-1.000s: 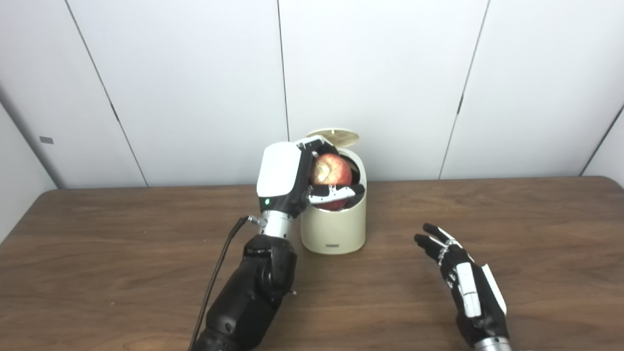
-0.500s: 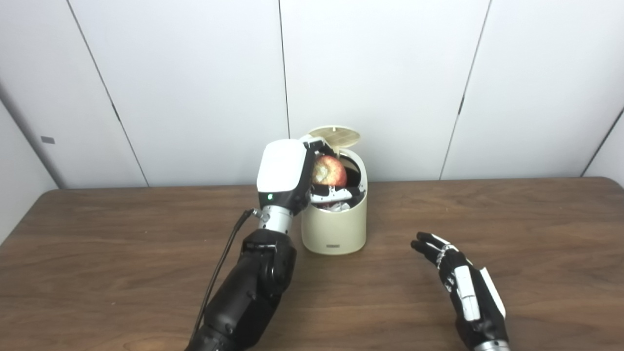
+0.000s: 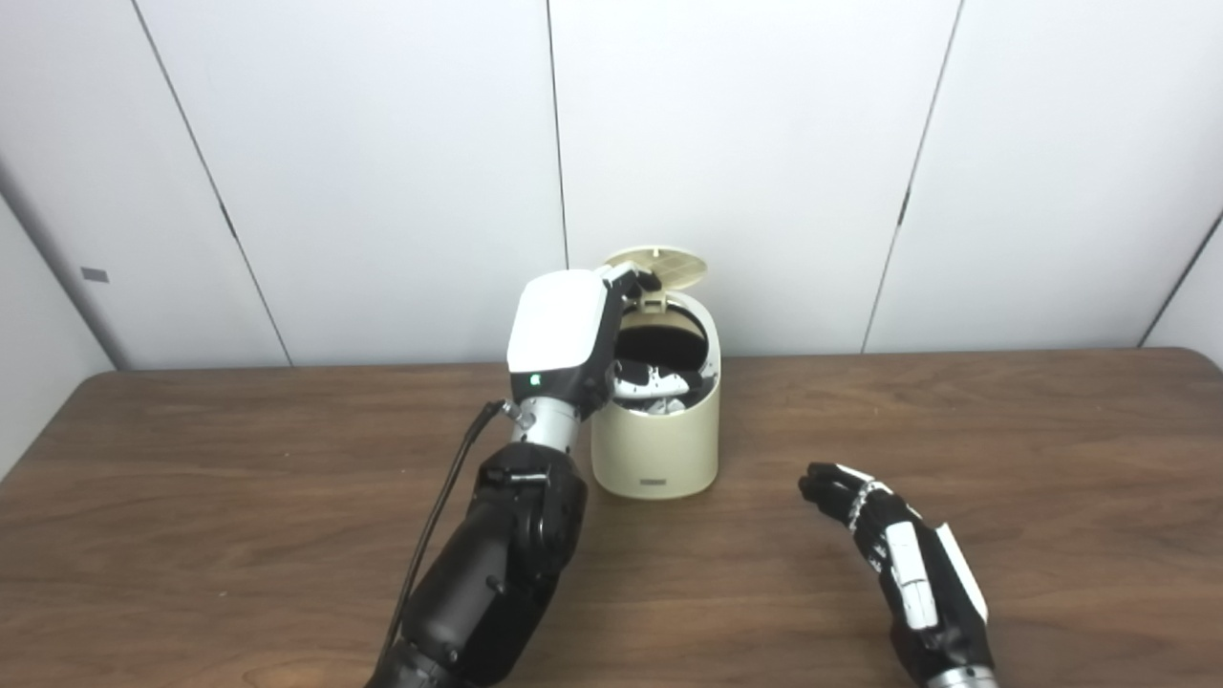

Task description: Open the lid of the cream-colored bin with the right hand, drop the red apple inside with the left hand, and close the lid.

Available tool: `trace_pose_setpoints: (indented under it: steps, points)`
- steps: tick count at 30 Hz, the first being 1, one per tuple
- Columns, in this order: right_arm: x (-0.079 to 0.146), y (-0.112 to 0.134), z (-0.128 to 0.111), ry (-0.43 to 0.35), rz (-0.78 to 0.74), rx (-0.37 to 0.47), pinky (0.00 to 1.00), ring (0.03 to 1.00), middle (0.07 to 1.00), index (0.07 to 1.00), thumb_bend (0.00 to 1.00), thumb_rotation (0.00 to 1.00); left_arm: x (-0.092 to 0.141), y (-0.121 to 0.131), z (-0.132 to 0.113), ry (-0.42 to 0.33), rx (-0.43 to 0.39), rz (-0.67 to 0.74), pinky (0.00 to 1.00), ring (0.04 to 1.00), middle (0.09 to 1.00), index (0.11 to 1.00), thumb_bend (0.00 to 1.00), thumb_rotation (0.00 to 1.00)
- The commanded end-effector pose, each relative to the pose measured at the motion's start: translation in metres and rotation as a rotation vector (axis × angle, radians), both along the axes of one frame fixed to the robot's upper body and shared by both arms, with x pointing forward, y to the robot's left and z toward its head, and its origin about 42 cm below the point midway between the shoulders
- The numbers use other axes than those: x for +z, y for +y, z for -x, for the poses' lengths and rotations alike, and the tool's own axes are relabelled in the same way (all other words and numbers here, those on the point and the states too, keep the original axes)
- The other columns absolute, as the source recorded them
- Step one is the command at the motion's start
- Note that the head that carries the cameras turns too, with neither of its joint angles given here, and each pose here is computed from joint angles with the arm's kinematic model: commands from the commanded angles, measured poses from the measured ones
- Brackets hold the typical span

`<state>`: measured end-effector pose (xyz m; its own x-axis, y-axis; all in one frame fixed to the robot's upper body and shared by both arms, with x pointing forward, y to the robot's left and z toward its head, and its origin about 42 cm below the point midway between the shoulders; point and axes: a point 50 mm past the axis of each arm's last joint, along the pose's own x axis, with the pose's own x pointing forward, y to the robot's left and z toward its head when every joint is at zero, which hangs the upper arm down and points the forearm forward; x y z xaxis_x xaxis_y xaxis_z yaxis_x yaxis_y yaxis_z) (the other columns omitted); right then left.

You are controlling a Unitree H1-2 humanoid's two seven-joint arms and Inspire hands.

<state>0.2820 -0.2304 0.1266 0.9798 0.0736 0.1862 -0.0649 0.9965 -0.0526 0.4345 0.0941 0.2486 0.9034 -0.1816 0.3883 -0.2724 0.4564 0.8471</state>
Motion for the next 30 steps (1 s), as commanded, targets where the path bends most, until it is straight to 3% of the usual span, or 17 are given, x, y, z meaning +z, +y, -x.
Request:
trace_pose_setpoints:
  steps: [1,8,9,10,11,12,14,20,30]
  points:
    - [-0.001,-0.002,0.002,0.0,0.006,0.002,0.86,0.786,0.734,0.714,0.54,1.0,0.006,0.003,-0.003,0.001,0.019,-0.018,0.68,0.756,0.767,0.724,0.94,0.05]
    - [-0.002,-0.004,0.003,0.009,0.01,-0.009,0.94,0.806,0.734,0.738,0.54,1.0,0.004,0.002,-0.003,-0.018,-0.004,0.041,0.62,0.705,0.719,0.678,0.91,0.01]
    - [-0.002,-0.004,0.003,0.011,0.011,-0.01,0.96,0.811,0.735,0.742,0.54,1.0,0.003,0.002,-0.003,-0.031,-0.015,0.069,0.59,0.662,0.686,0.652,0.87,0.0]
    - [-0.002,-0.004,0.003,0.012,0.013,-0.011,0.97,0.814,0.736,0.745,0.54,1.0,0.002,0.002,-0.003,-0.037,-0.024,0.098,0.56,0.628,0.657,0.574,0.7,0.02]
    - [-0.002,-0.004,0.003,0.012,0.015,-0.011,0.98,0.817,0.736,0.748,0.54,1.0,0.002,0.002,-0.003,-0.041,-0.029,0.117,0.54,0.602,0.608,0.52,0.61,0.01]
    - [-0.002,-0.004,0.003,0.013,0.016,-0.012,0.99,0.818,0.736,0.749,0.53,1.0,0.001,0.003,-0.004,-0.047,-0.033,0.132,0.52,0.586,0.578,0.487,0.55,0.0]
    - [-0.002,-0.004,0.002,0.012,0.014,-0.013,0.99,0.822,0.737,0.751,0.53,1.0,0.001,0.004,-0.004,-0.051,-0.042,0.171,0.4,0.494,0.549,0.457,0.49,0.0]
    - [-0.005,-0.005,0.001,-0.002,0.009,-0.011,0.95,0.822,0.736,0.753,0.55,1.0,0.005,0.009,-0.004,-0.064,-0.079,0.406,0.31,0.413,0.518,0.51,0.47,0.0]
    - [-0.006,-0.006,0.0,-0.024,0.015,-0.006,0.87,0.797,0.755,0.736,0.54,1.0,0.02,0.01,-0.005,-0.072,-0.104,0.618,0.33,0.422,0.499,0.47,0.47,0.0]
